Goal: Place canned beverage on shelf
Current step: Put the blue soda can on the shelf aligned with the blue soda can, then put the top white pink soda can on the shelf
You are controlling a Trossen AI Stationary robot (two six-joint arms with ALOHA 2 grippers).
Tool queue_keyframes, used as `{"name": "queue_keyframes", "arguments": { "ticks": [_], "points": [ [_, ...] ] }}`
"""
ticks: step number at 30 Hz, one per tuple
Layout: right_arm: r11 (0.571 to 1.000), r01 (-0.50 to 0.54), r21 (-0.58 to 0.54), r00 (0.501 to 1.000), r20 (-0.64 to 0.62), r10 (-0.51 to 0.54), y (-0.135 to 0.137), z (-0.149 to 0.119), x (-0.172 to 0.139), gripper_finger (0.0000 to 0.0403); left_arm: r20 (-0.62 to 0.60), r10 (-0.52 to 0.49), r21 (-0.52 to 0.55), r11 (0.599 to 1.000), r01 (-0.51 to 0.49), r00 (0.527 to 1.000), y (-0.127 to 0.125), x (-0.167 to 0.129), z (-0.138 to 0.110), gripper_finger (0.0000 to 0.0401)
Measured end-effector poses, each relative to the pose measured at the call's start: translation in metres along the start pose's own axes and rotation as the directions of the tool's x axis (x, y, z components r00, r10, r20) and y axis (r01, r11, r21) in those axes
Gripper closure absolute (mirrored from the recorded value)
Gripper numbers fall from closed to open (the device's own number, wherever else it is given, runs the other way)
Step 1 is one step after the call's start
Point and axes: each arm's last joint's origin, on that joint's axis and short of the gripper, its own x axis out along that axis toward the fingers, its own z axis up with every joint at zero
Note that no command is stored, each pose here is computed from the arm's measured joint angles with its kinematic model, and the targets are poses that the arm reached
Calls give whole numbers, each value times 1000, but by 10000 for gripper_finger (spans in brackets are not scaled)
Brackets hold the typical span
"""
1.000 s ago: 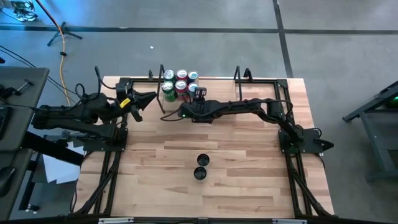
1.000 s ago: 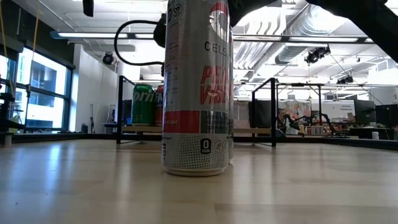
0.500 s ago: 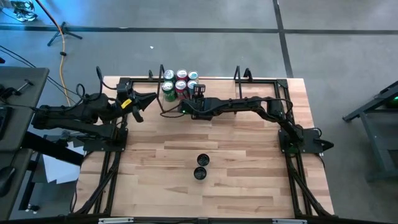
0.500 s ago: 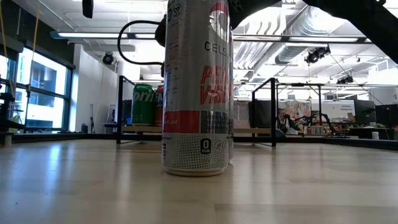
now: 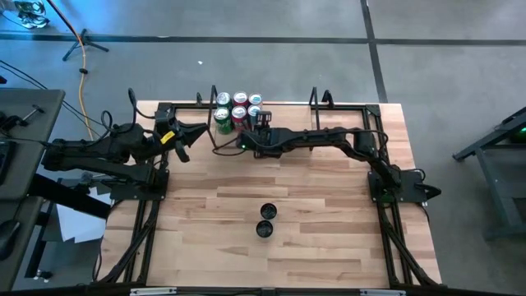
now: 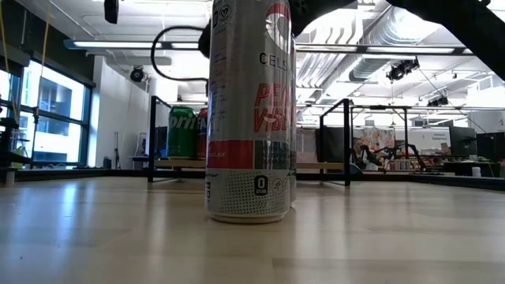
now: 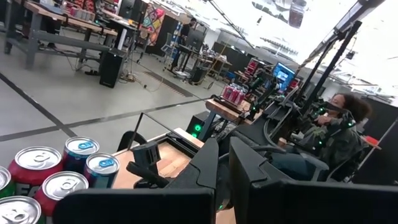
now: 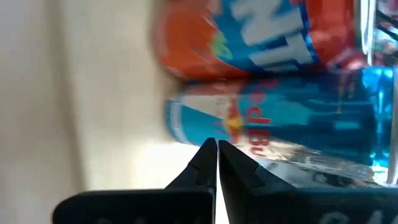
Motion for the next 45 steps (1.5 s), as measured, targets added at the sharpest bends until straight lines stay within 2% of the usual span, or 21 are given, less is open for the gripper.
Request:
{"name": "queue_keyframes", "arguments": {
  "ticks": [7, 13, 16, 19, 23, 26, 32, 34, 36, 39, 42, 45],
  "points": [
    [979, -186, 84, 981, 67, 181, -9, -3, -47, 403, -4, -16, -1, 1000, 16, 1000, 0, -1, 1, 401],
    [931, -309, 194, 951, 91, 297, -33, -20, -86, 403, -19, -52, 3, 999, 52, 998, -1, -1, 0, 401],
    [909, -347, 232, 937, 128, 325, -40, -39, -99, 403, -37, -96, 33, 995, 97, 995, -2, -1, -1, 401],
    [880, -362, 308, 932, 156, 328, -42, -73, -112, 403, -43, -111, 34, 993, 113, 993, -3, -1, -1, 401],
    [793, -402, 457, 915, 238, 327, -39, -124, -132, 403, -44, -111, 42, 993, 113, 993, -3, -1, -1, 401],
    [701, -466, 540, 881, 361, 307, -33, -152, -147, 403, -44, -111, 43, 993, 113, 993, -3, -1, -1, 401],
    [484, -655, 581, 730, 652, 206, -29, -181, -166, 403, -55, -139, 41, 989, 141, 989, -4, -1, -1, 401],
    [421, -727, 542, 652, 738, 175, -30, -184, -171, 403, -56, -141, 40, 989, 143, 988, -4, -1, -1, 401],
    [379, -800, 466, 551, 820, 154, -33, -185, -177, 403, -57, -141, 41, 989, 143, 988, -4, -1, -1, 401],
    [345, -879, 328, 392, 910, 134, -43, -185, -190, 403, -57, -141, 41, 989, 143, 988, -4, -1, -1, 401],
    [338, -904, 262, 319, 940, 123, -55, -187, -203, 403, -57, -141, 41, 989, 144, 988, -4, -1, -1, 401],
    [359, -907, 222, 269, 959, 88, -67, -191, -215, 403, -57, -141, 42, 989, 144, 988, -4, -1, -1, 401]
  ]
}}
